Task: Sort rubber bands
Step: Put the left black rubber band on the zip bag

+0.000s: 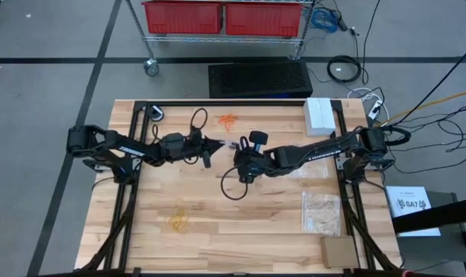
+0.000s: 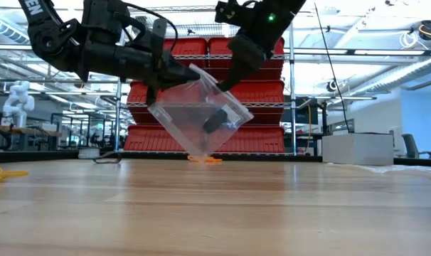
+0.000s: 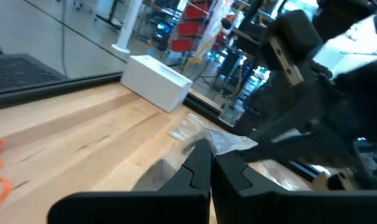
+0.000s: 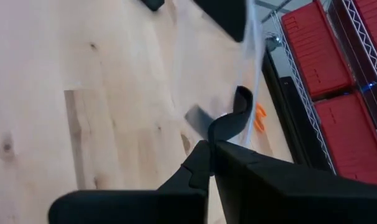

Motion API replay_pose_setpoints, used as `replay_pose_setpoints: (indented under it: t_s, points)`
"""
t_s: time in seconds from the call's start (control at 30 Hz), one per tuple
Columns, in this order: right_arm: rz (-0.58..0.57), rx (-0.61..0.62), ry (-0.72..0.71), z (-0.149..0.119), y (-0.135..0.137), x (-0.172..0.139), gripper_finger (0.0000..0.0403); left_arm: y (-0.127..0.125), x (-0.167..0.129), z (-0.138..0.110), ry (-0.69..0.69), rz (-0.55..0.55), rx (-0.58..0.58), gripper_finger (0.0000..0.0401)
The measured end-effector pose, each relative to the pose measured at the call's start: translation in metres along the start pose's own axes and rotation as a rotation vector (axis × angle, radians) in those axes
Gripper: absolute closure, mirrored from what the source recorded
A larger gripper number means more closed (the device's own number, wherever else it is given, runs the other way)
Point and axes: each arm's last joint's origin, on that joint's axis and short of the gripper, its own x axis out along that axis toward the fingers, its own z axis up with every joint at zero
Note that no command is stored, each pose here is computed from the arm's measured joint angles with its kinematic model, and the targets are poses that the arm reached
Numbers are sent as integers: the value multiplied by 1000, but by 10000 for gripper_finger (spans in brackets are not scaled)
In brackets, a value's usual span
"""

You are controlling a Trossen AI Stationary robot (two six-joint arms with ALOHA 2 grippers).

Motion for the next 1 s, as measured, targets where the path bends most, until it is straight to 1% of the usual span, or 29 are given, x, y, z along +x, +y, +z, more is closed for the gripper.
replay_pose_setpoints:
  t_s: [0.17, 0.3, 0.47, 0.67, 0.93, 1.0]
  points:
    - [-19, -5, 9, 0, -8, 6, 403, -1, 0, -2, 33, -46, 8, 401]
    - [-12, -23, 0, 1, -8, 6, 403, -1, 0, -3, 55, -70, 30, 401]
    - [66, -8, -36, 5, -6, 6, 403, -1, 0, -4, 71, -67, 36, 401]
    - [63, -9, -75, 10, -10, 8, 403, -2, 0, -5, 83, -93, 35, 401]
    - [54, -21, -67, 10, -22, 17, 403, -3, -1, -5, 109, -152, 56, 401]
    - [106, -22, -77, 11, -23, 18, 403, -3, -1, -5, 110, -155, 60, 401]
